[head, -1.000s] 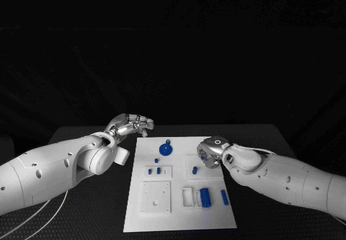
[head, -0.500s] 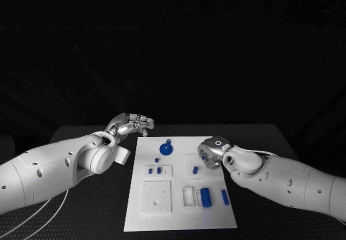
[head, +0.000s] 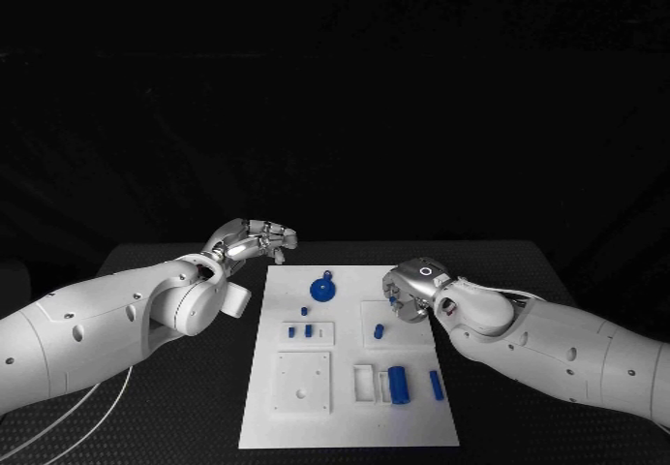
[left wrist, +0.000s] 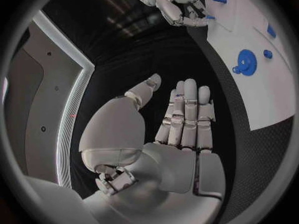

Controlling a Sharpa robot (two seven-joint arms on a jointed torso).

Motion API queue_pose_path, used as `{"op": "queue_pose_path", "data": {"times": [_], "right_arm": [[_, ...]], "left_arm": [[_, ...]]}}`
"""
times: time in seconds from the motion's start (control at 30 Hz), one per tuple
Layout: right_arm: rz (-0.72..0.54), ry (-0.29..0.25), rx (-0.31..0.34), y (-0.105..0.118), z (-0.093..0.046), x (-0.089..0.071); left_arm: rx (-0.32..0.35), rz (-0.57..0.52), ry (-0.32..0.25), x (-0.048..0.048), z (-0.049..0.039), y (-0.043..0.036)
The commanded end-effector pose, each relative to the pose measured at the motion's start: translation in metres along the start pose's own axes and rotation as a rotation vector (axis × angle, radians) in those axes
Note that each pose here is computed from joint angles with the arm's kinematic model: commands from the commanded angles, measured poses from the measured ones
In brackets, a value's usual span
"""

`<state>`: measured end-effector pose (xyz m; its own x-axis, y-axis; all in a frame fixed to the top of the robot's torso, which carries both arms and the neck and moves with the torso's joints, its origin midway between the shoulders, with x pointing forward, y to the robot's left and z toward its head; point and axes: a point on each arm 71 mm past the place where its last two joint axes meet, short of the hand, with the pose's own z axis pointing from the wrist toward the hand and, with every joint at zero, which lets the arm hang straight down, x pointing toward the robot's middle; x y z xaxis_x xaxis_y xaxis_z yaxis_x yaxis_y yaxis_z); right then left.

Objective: Assemble the parts on the task board

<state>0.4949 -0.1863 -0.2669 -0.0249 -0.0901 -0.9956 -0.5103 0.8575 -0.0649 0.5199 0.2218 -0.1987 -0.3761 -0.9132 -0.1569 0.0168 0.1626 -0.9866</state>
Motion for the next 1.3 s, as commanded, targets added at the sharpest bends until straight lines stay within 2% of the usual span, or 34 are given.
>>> {"op": "queue_pose_path", "data": {"times": [0.03,0.2,0.37,0.73,0.87,1.03,1.3], "right_arm": [[-0.001,-0.031,-0.010,0.001,-0.001,-0.006],[0.034,-0.049,-0.007,-0.001,-0.004,-0.019],[0.091,-0.074,-0.037,0.011,-0.008,-0.030],[0.170,-0.118,-0.202,0.078,-0.003,-0.047],[0.166,-0.111,-0.246,0.097,-0.002,-0.042],[0.149,-0.073,-0.296,0.120,-0.004,-0.023],[0.154,-0.026,-0.341,0.149,-0.010,0.005]], "left_arm": [[0.013,-0.009,0.003,0.0007,0.0008,-0.0018],[0.013,-0.009,0.004,0.0007,0.0010,-0.0017],[0.011,-0.008,-0.002,-0.0008,0.0014,-0.0012],[0.013,-0.006,-0.016,-0.0003,0.0042,-0.0011],[0.016,-0.008,-0.025,-0.0007,0.0045,-0.0013],[0.019,-0.011,-0.026,0.0016,0.0057,-0.0019],[0.021,-0.014,-0.023,0.0054,0.0082,-0.0025]]}}
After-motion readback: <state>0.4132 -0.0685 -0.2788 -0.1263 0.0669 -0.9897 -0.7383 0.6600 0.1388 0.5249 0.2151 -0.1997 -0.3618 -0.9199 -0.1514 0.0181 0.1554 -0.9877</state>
